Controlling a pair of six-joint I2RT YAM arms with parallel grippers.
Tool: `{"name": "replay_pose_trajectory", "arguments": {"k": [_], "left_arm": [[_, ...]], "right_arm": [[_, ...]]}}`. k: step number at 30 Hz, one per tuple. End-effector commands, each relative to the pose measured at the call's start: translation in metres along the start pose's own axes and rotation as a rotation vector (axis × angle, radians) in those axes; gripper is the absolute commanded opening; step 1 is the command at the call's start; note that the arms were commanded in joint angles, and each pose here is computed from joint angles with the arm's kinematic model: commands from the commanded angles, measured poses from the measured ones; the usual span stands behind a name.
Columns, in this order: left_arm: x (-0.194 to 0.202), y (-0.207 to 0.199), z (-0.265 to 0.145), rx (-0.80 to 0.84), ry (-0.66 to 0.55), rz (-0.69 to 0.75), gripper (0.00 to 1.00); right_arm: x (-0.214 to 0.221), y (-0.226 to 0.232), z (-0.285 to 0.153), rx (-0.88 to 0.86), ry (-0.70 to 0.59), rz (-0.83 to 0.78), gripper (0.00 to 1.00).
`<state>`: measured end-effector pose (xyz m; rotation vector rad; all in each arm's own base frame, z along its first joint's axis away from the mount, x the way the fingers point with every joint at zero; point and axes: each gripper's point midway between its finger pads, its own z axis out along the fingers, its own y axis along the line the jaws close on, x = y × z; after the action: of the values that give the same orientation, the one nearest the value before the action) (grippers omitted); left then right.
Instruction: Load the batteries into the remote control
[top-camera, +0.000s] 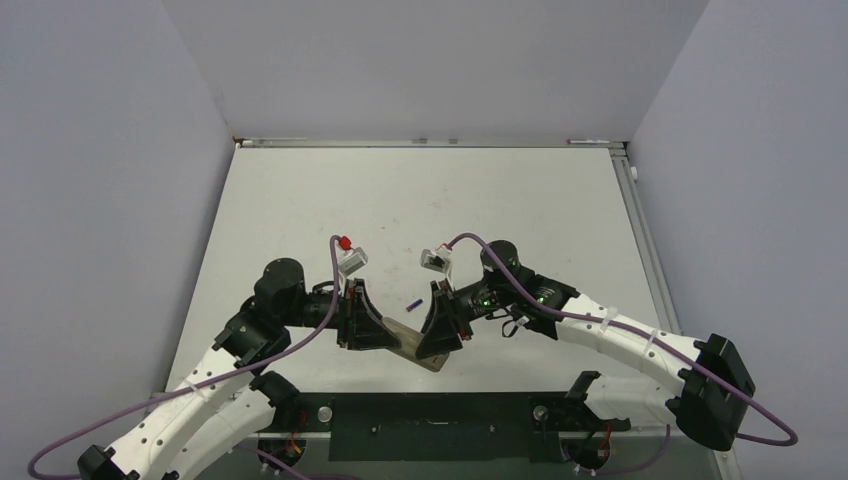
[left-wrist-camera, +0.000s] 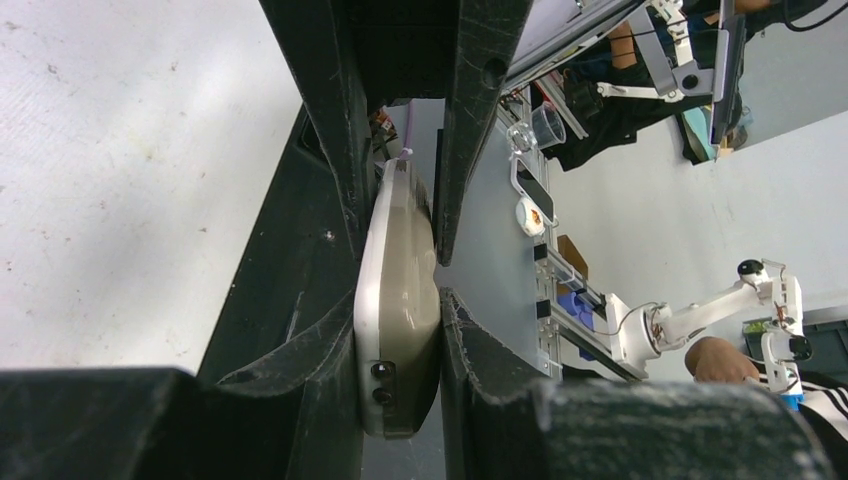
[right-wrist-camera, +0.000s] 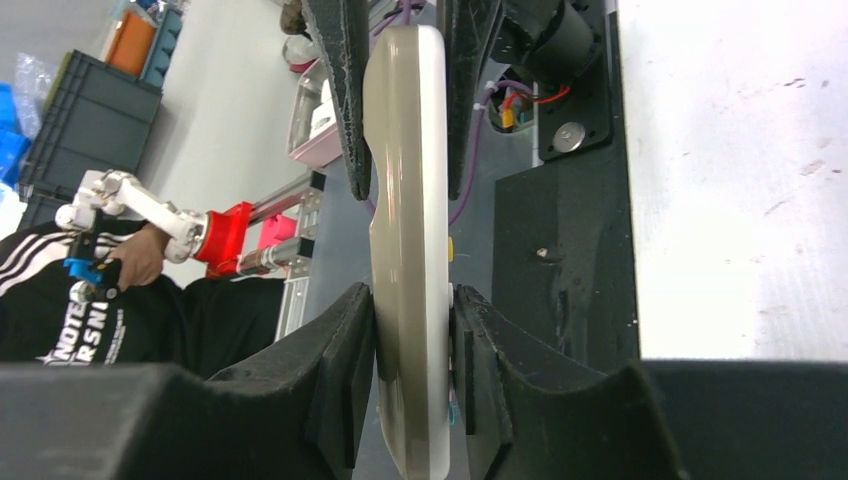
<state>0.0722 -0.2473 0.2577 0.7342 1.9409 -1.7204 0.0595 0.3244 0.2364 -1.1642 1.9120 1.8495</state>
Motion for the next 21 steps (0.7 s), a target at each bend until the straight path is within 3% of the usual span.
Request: {"name": "replay_pose_trajectory", "arguments": {"k": [1, 12, 21], "left_arm": [[-0.007, 0.0, 0.001, -0.014, -0.038, 0.024, 0.0], [-0.011, 0.02, -0.001, -0.125, -0.092, -0.002, 0.0], [-0.009, 0.035, -0.003, -0.193, -0.12, -0.033, 0.0]], "right_arm": [[-0.013, -0.008, -0.002, 0.076, -0.047, -0.092, 0.35], [-0.022, -0.037, -0.025, 0.326, -0.121, -0.093, 0.52], [-0.041, -0.055, -0.071, 0.634, -0.33, -0.103, 0.59]]}}
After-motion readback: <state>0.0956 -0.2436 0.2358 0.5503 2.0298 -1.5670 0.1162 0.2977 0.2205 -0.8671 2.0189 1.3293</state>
